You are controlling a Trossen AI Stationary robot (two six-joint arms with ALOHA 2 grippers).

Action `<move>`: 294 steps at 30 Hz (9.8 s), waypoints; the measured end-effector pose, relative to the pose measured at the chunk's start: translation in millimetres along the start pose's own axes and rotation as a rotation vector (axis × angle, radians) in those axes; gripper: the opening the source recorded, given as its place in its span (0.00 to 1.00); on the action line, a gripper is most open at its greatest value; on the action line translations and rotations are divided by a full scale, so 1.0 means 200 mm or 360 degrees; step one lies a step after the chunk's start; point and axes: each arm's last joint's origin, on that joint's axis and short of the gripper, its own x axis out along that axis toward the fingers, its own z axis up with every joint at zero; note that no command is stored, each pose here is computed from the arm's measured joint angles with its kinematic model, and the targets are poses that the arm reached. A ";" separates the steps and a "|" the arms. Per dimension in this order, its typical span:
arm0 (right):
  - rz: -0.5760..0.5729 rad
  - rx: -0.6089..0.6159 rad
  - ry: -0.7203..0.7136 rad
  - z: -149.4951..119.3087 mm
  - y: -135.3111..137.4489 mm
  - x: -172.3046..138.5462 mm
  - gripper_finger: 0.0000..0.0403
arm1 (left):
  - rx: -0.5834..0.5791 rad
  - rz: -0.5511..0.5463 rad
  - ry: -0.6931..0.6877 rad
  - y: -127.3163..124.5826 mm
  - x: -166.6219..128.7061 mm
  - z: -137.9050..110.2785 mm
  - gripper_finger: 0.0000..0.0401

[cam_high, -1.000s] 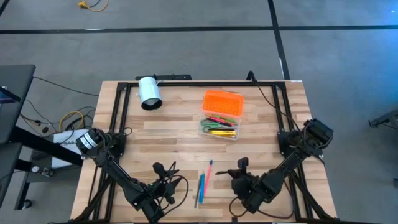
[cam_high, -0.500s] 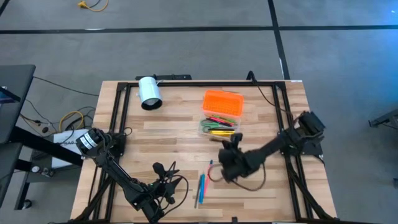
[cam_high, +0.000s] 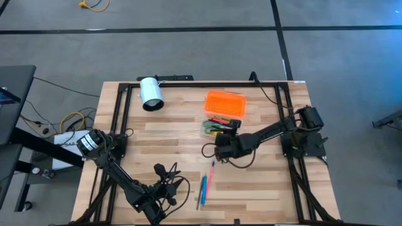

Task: Pick & place school supplies into a supply box
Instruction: Put the black pen into the supply box, then put the grey pen into the supply box

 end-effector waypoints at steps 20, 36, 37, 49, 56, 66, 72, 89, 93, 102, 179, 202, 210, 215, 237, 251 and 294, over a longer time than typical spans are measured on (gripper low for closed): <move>-0.0048 0.0111 -0.0076 0.02 -0.02 -0.04 0.29 | -0.0003 -0.0001 0.0000 0.00 0.00 0.00 0.42; 0.0351 0.0187 -0.0795 -0.06 0.11 -0.71 0.27 | -0.0103 -0.0520 0.0085 -0.07 0.09 0.12 0.42; 0.0369 0.0175 -0.0816 -0.07 0.12 -0.73 0.27 | -0.0096 -0.0589 0.0066 -0.08 0.10 0.14 0.42; 0.0452 0.0152 -0.0896 -0.17 0.21 -0.85 0.27 | -0.0013 -0.0893 0.0004 -0.06 0.35 0.20 0.42; 0.0475 0.0157 -0.0909 -0.18 0.22 -0.87 0.27 | 0.0079 -0.1030 0.0033 -0.12 0.50 0.14 0.42; 0.0495 0.0194 -0.0900 -0.20 0.23 -0.88 0.27 | 0.0068 -0.1093 0.0129 -0.11 0.51 0.12 0.42; 0.0497 0.0194 -0.0899 -0.20 0.23 -0.88 0.27 | 0.0097 -0.1051 0.0284 -0.09 0.49 0.09 0.42; 0.0523 0.0212 -0.0899 -0.21 0.24 -0.90 0.27 | 0.0285 -0.0574 0.0682 0.13 0.37 0.03 0.42; 0.0532 0.0211 -0.0911 -0.22 0.25 -0.91 0.27 | 0.0187 -0.0605 0.0549 0.12 0.31 0.09 0.42; 0.0538 0.0239 -0.0902 -0.22 0.24 -0.91 0.27 | -0.0114 -0.0697 0.0576 0.08 0.23 0.11 0.42; 0.0600 0.0197 -0.1070 -0.28 0.32 -0.87 0.27 | -0.0441 -0.0469 0.1036 0.15 0.12 -0.13 0.42; 0.0658 0.0164 -0.1155 -0.29 0.35 -0.93 0.27 | -0.0534 -0.0629 0.1374 0.18 0.17 -0.17 0.28; 0.0683 0.0166 -0.1148 -0.29 0.35 -0.93 0.27 | -0.0334 -0.0768 0.1328 0.17 0.16 -0.16 0.11; 0.0700 0.0160 -0.1144 -0.29 0.35 -0.93 0.27 | -0.0300 -0.0788 0.1323 0.17 0.15 -0.16 0.03; 0.0687 0.0172 -0.1139 -0.28 0.34 -0.91 0.27 | -0.0316 -0.0681 0.1262 0.19 0.18 -0.16 0.24; 0.0694 0.0169 -0.1139 -0.28 0.34 -0.91 0.27 | -0.0275 -0.0730 0.1261 0.18 0.18 -0.16 0.16; 0.0696 0.0174 -0.1135 -0.28 0.34 -0.91 0.27 | 0.0184 -0.0499 0.0683 0.15 0.14 -0.04 0.00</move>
